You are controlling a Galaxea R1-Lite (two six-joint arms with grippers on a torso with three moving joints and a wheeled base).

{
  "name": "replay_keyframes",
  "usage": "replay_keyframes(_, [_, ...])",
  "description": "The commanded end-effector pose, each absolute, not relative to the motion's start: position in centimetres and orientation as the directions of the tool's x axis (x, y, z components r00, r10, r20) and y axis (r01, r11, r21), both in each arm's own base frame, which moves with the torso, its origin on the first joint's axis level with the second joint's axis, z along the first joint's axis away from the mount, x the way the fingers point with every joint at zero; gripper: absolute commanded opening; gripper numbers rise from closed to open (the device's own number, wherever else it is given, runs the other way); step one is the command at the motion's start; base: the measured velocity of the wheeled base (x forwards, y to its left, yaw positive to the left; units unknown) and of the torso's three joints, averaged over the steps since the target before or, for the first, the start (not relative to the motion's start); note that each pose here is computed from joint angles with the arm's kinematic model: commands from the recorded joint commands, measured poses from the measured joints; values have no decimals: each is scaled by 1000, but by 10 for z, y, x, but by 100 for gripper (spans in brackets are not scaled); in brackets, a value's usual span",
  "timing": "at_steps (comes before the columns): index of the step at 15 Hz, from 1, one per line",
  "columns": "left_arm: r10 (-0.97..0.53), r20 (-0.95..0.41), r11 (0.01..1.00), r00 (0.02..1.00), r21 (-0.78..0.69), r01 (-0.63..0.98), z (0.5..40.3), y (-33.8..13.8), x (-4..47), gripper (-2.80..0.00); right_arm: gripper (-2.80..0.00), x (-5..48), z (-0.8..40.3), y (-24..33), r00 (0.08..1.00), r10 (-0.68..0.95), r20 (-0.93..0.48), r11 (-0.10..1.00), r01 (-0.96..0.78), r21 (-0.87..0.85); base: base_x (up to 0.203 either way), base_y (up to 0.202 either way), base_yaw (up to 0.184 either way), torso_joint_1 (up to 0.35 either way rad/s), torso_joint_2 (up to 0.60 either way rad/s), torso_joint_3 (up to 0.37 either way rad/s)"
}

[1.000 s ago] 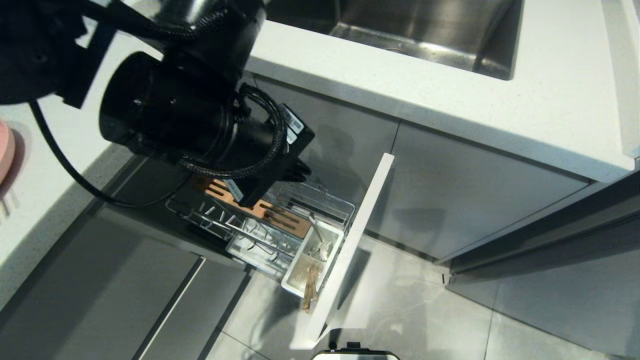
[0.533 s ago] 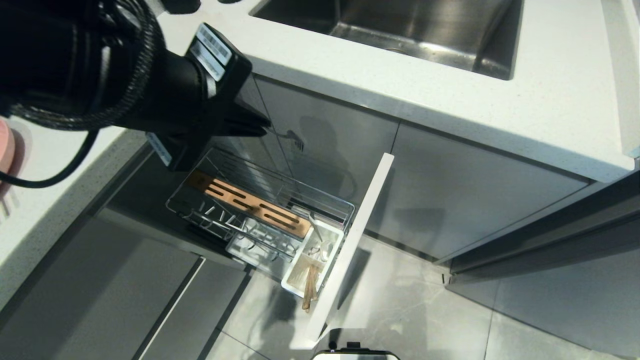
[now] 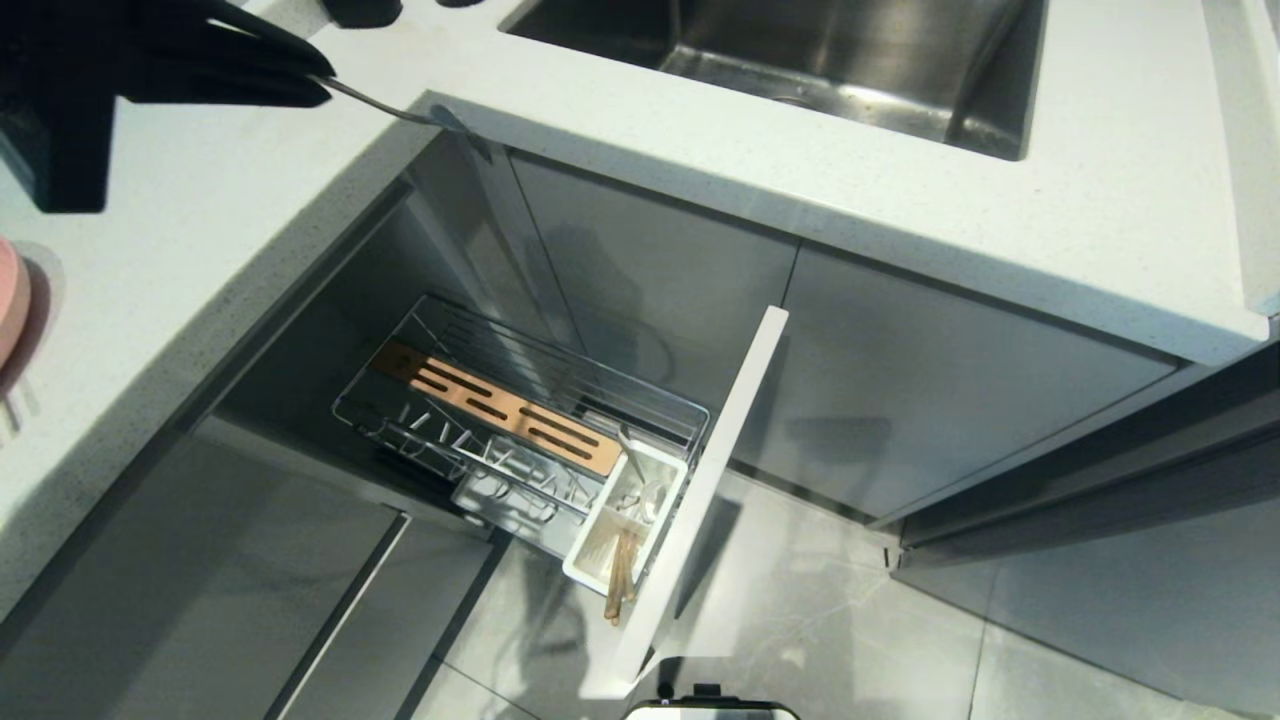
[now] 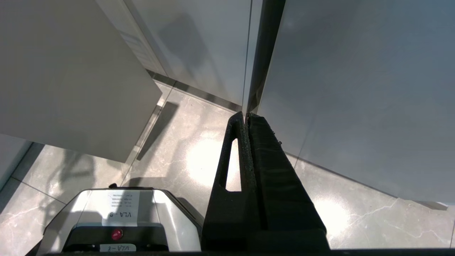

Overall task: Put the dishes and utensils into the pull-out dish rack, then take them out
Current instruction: Take the spoon out of the cupboard

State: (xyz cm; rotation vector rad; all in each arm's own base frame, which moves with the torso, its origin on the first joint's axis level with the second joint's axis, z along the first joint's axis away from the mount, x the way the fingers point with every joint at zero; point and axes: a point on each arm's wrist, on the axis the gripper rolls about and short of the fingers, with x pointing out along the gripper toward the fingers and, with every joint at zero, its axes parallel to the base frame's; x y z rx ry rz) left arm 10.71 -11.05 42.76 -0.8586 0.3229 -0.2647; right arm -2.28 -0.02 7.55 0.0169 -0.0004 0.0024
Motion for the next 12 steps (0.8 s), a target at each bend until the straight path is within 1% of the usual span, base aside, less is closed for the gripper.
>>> replay_keyframes(1, [-302,-119,614,946,-783,97,436,-96,97,-280,-280,-23,75,0,1000,3,-2,1000,-3,17,0,0,0,0,0,0])
replay_keyframes(5, [-194,-35,619,980,-780,94,446,-78,90,-280,-280,-23,75,0,1000,3,-1,1000,-3,17,0,0,0,0,0,0])
replay_keyframes(9, [26,30,652,999,-758,6,454,-53,96,-280,-280,-23,75,0,1000,3,-2,1000,-3,17,0,0,0,0,0,0])
replay_keyframes(12, [210,80,674,975,-734,-85,459,-34,102,-280,-280,-23,75,0,1000,3,0,1000,-3,17,0,0,0,0,0,0])
